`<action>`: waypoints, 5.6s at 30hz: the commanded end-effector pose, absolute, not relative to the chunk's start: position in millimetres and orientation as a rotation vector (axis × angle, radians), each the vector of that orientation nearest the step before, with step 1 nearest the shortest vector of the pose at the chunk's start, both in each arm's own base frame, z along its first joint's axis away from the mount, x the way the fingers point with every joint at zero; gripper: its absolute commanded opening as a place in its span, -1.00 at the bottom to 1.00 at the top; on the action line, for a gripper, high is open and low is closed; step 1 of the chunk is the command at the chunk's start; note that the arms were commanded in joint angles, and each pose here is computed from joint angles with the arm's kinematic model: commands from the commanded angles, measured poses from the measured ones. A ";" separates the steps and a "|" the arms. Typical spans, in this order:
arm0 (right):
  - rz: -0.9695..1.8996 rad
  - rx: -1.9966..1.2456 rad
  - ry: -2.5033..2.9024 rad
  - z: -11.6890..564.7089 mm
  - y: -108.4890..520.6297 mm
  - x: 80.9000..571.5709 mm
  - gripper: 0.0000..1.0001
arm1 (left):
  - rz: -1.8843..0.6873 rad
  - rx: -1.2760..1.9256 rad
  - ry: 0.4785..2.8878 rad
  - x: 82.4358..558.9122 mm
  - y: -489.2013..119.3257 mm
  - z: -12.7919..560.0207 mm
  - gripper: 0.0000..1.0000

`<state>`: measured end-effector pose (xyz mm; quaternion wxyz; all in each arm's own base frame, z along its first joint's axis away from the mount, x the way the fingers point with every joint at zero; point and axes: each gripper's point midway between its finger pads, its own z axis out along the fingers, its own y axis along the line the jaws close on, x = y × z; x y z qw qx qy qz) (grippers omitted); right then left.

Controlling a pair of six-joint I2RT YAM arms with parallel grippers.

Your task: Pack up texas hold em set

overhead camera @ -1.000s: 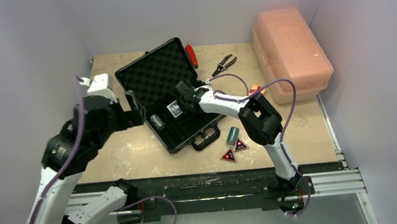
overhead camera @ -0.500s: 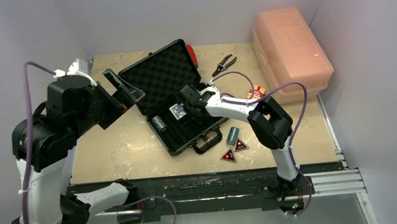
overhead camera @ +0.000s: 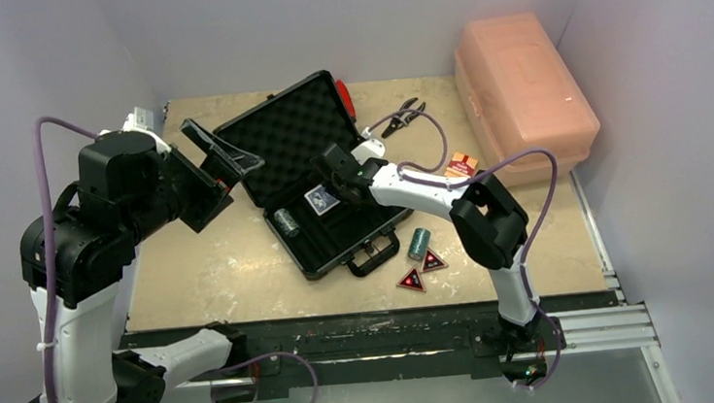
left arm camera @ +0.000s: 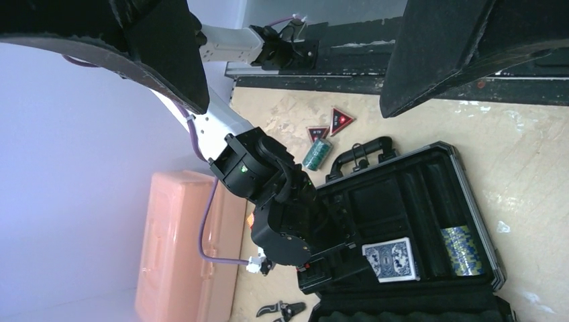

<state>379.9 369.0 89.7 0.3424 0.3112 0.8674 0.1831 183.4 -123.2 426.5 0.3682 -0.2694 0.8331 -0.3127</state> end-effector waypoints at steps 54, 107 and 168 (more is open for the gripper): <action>0.501 0.115 2.290 92.0 433.0 420.0 0.52 | -0.318 -0.502 2.113 210.4 -61.4 297.5 0.99; 0.463 0.061 2.080 242.6 345.5 373.5 0.52 | -0.169 -0.239 2.161 235.1 -62.9 242.9 0.83; -0.252 0.753 2.278 99.5 54.7 412.2 0.98 | -0.038 -0.204 2.056 247.2 -43.6 233.0 0.42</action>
